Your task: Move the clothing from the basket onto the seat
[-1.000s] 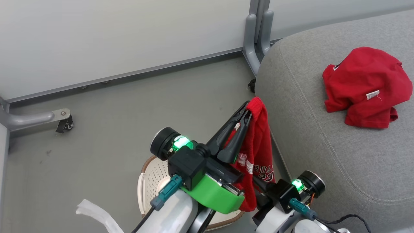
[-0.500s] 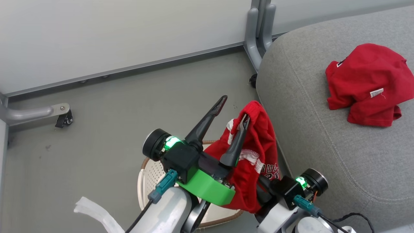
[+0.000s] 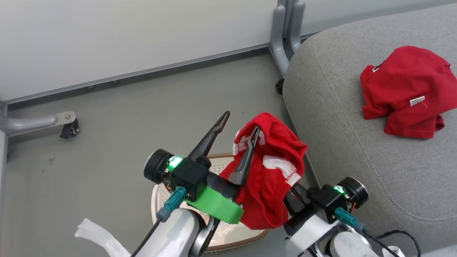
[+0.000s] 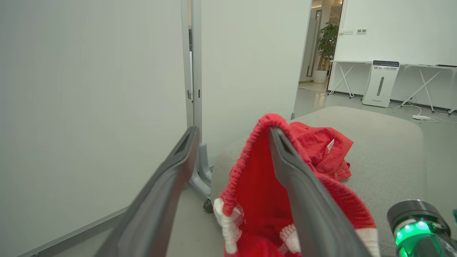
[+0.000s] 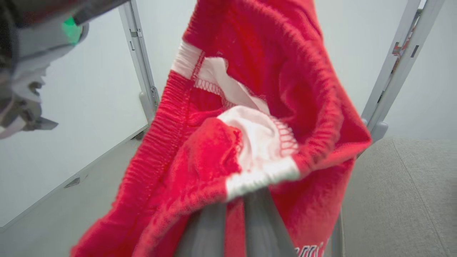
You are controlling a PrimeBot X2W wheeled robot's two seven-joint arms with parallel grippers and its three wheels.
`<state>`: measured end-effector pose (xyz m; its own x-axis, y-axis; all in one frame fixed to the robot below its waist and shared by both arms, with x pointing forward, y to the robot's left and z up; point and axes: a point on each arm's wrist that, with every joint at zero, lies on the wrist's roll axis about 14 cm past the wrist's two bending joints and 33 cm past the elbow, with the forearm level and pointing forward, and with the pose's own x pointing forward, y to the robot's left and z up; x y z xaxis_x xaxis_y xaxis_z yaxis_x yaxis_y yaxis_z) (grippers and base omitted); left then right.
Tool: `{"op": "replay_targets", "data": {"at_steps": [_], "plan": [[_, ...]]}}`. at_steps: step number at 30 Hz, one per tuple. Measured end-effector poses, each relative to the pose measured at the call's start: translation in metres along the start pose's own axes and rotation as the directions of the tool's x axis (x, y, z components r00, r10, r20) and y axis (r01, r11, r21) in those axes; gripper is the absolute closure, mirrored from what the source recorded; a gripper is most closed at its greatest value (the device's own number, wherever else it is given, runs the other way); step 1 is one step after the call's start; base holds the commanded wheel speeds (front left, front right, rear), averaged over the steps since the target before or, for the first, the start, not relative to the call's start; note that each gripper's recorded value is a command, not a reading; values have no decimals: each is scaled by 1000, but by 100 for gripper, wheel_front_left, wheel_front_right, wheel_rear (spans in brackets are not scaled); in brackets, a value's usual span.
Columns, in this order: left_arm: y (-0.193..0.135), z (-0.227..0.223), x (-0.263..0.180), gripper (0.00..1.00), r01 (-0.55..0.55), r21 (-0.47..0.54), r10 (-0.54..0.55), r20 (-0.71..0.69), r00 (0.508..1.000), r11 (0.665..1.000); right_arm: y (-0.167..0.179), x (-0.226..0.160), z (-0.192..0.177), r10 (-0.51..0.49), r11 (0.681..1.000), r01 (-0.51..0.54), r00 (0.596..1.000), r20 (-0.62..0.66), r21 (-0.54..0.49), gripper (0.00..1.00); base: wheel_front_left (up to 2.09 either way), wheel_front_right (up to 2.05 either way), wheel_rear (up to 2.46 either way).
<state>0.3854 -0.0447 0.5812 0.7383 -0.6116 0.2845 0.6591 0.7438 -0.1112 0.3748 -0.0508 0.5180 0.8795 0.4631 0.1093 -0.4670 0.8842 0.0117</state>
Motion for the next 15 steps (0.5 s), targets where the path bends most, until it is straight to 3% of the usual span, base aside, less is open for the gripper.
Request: {"op": "replay_targets", "data": {"at_steps": [15], "plan": [[0,-43,-10,0,4,-32,-8,-119,993,999,-60,-18,36,-204,977,208,973,106,-35,100,0,0,0]]}}
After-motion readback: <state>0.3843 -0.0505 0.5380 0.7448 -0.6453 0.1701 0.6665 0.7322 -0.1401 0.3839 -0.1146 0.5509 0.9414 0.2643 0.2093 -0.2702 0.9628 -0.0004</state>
